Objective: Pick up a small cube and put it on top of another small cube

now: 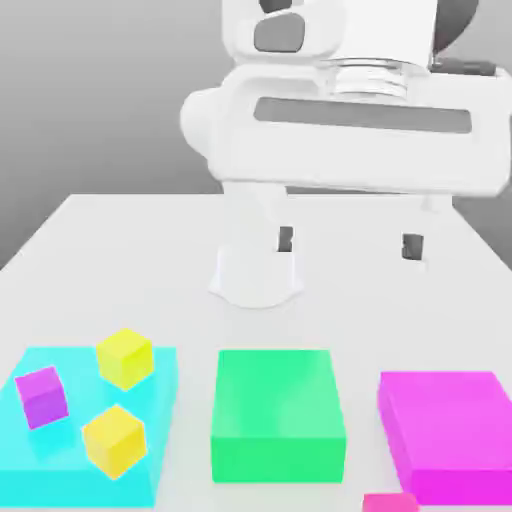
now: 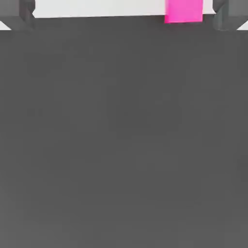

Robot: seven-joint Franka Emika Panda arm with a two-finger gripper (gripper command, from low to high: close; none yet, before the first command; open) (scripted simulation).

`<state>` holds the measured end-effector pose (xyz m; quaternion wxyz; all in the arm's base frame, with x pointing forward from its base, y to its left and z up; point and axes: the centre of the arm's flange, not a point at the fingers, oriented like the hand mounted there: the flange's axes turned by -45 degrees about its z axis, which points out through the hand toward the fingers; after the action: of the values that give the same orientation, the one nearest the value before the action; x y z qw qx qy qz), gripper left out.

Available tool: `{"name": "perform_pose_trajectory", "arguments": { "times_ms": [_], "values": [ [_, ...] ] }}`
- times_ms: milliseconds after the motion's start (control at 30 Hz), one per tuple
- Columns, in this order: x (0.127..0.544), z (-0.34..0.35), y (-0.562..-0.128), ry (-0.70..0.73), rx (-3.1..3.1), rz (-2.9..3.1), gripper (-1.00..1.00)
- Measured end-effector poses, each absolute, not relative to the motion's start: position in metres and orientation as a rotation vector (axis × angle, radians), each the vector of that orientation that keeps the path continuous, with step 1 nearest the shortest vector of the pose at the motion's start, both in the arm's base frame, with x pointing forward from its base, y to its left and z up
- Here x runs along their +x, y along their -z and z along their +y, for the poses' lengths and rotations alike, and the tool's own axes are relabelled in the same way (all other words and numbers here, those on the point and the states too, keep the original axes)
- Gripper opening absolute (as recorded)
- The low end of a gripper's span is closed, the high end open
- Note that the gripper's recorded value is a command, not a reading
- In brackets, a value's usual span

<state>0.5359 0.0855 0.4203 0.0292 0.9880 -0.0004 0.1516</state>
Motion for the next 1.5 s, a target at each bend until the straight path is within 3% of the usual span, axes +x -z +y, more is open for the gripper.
{"name": "perform_pose_trajectory", "arguments": {
  "times_ms": [400, 533, 567, 767, 933, 1200, 1367, 1467, 1500],
  "values": [
    [0.540, 0.139, -0.216, -0.036, 3.135, 0.021, 0.00],
    [0.538, 0.144, -0.153, -0.003, 3.142, 0.020, 0.00],
    [0.537, 0.144, -0.141, -0.001, 3.142, 0.021, -1.00],
    [0.537, 0.144, -0.136, -0.002, 3.143, 0.021, -1.00],
    [0.538, 0.140, -0.191, -0.001, 3.141, 0.005, -1.00],
    [0.517, -0.060, -0.252, 0.003, 2.977, -0.854, -1.00],
    [0.443, -0.211, -0.287, 0.000, 2.706, -1.555, -1.00],
    [0.405, -0.263, -0.263, -0.001, 2.542, -1.845, -1.00],
    [0.403, -0.264, -0.254, -0.002, 2.533, -1.859, 1.00]
  ]
}}
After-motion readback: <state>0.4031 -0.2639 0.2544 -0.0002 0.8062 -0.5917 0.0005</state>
